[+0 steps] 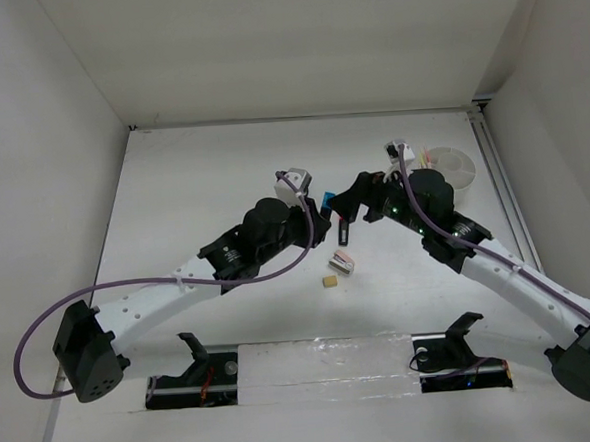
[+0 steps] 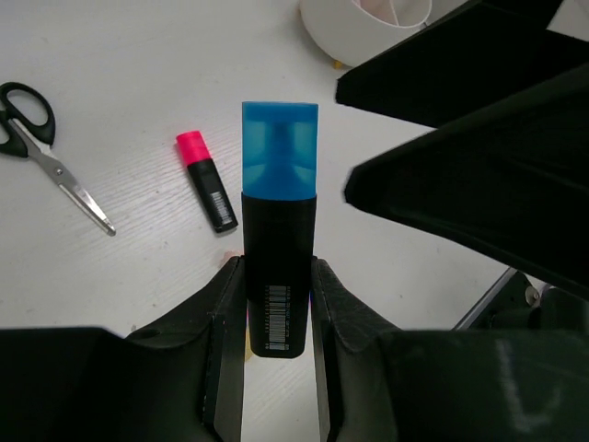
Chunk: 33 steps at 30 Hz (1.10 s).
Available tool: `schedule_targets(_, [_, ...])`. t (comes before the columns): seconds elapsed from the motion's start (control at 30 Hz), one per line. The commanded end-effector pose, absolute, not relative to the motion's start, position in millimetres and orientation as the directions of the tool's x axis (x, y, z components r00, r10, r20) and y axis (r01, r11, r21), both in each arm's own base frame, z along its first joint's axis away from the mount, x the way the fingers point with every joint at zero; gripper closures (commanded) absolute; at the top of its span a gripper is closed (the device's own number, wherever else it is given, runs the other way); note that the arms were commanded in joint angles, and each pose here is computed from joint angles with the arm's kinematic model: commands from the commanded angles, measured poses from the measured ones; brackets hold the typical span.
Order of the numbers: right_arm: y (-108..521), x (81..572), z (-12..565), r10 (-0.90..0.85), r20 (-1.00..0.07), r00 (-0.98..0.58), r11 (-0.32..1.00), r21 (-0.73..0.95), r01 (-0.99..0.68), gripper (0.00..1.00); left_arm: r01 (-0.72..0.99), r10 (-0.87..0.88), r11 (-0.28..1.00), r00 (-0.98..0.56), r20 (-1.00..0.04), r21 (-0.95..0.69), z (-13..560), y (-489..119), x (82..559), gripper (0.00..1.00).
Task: Sort the stationery into containers
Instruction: Pick up the pen from the center of the board, then place the pen in the storage box.
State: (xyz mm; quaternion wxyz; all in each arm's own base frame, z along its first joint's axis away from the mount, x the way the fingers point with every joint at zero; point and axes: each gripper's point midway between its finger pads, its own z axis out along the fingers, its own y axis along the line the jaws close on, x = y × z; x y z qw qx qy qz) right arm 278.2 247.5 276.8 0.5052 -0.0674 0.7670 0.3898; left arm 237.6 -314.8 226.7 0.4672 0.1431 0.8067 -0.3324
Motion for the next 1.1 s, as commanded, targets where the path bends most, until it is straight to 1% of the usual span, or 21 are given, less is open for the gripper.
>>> schedule_targets(0.0, [253.3,287.7,321.6,0.398,-0.828,-0.396,0.651,0.559,-0.514,0.09,0.615,-0.126,0.68,-0.44,-0.889,-0.4,262.3,-327.9,239.0,1.0])
schedule_targets(0.07, [255.0,289.2,318.0,0.4,-0.82,-0.409,0.65,0.569,-0.504,0.1,0.629,-0.127,0.663,-0.44,-0.889,-0.406,264.9,-330.8,236.8,1.0])
schedule_targets(0.23, [269.0,283.1,315.2,0.386,-0.814,-0.435,0.621,0.578,-0.53,0.26,0.656,-0.142,0.636,-0.42,-0.896,-0.408,275.6,-333.8,234.3,1.0])
schedule_targets(0.3, [273.9,282.9,317.1,0.393,-0.81,-0.436,0.608,0.585,-0.537,0.28,0.672,-0.143,0.615,-0.42,-0.896,-0.413,278.6,-336.9,231.3,1.0])
schedule_targets(0.43, [283.1,280.9,312.9,0.377,-0.802,-0.463,0.579,0.595,-0.558,0.36,0.691,-0.139,0.59,-0.423,-0.895,-0.418,277.8,-340.2,227.0,1.0])
schedule_targets(0.5, [285.8,280.6,308.9,0.366,-0.8,-0.476,0.574,0.596,-0.561,0.61,0.702,-0.128,0.583,-0.419,-0.899,-0.41,277.7,-341.1,225.5,1.0])
schedule_targets(0.53, [286.1,281.0,311.1,0.37,-0.801,-0.47,0.571,0.595,-0.565,0.85,0.702,-0.128,0.583,-0.419,-0.899,-0.41,277.7,-341.1,225.5,1.0])
schedule_targets(0.57, [284.8,283.4,315.6,0.381,-0.803,-0.458,0.577,0.594,-0.561,1.0,0.71,-0.12,0.577,-0.414,-0.902,-0.403,277.5,-341.6,224.3,0.99])
schedule_targets(0.6, [284.5,283.7,315.4,0.376,-0.808,-0.453,0.58,0.586,-0.565,1.0,0.71,-0.12,0.577,-0.414,-0.902,-0.403,277.5,-341.6,224.3,0.89])
schedule_targets(0.63, [278.4,287.5,323.0,0.374,-0.832,-0.41,0.6,0.554,-0.577,1.0,0.703,-0.133,0.587,-0.405,-0.905,-0.401,281.0,-338.8,226.2,0.64])
schedule_targets(0.67, [272.9,293.1,322.6,0.37,-0.844,-0.389,0.622,0.536,-0.571,1.0,0.69,-0.127,0.604,-0.409,-0.904,-0.398,277.3,-336.3,228.1,0.01])
schedule_targets(0.7, [256.2,305.6,325.5,0.38,-0.857,-0.349,0.659,0.515,-0.548,1.0,0.686,-0.134,0.603,-0.416,-0.899,-0.407,279.4,-334.6,226.3,0.0])
schedule_targets(0.8, [220.6,333.0,331.4,0.327,-0.918,-0.226,0.751,0.397,-0.527,1.0,0.66,-0.147,0.625,-0.425,-0.893,-0.417,276.7,-324.9,225.2,0.0])
schedule_targets(0.83, [195.5,349.1,334.9,0.314,-0.934,-0.167,0.798,0.356,-0.487,1.0,0.648,-0.156,0.632,-0.432,-0.888,-0.426,277.4,-322.2,224.9,0.0])
schedule_targets(0.87, [184.9,361.2,332.6,0.231,-0.966,-0.113,0.832,0.257,-0.492,1.0,0.641,-0.165,0.63,-0.441,-0.882,-0.438,278.1,-318.4,221.6,0.0])
schedule_targets(0.93, [151.8,383.2,337.7,0.156,-0.987,-0.039,0.874,0.157,-0.459,1.0,0.624,-0.167,0.639,-0.457,-0.874,-0.449,274.7,-312.1,218.2,0.0])
schedule_targets(0.97, [141.3,395.1,334.7,0.118,-0.993,-0.024,0.888,0.116,-0.445,1.0,0.616,-0.164,0.643,-0.471,-0.867,-0.456,266.4,-309.0,215.5,0.0])
schedule_targets(1.0, [129.5,403.7,333.4,0.079,-0.997,0.004,0.9,0.07,-0.429,1.0,0.612,-0.187,0.633,-0.474,-0.86,-0.475,270.8,-304.9,211.7,0.0])
schedule_targets(1.03, [105.4,414.6,337.1,0.079,-0.997,0.02,0.919,0.066,-0.388,1.0,0.606,-0.193,0.632,-0.481,-0.855,-0.484,268.3,-302.5,209.5,0.0])
schedule_targets(1.07, [95.8,425.0,329.9,0.077,-0.997,0.015,0.924,0.066,-0.378,1.0,0.613,-0.187,0.623,-0.486,-0.854,-0.486,265.6,-301.3,205.6,0.0])
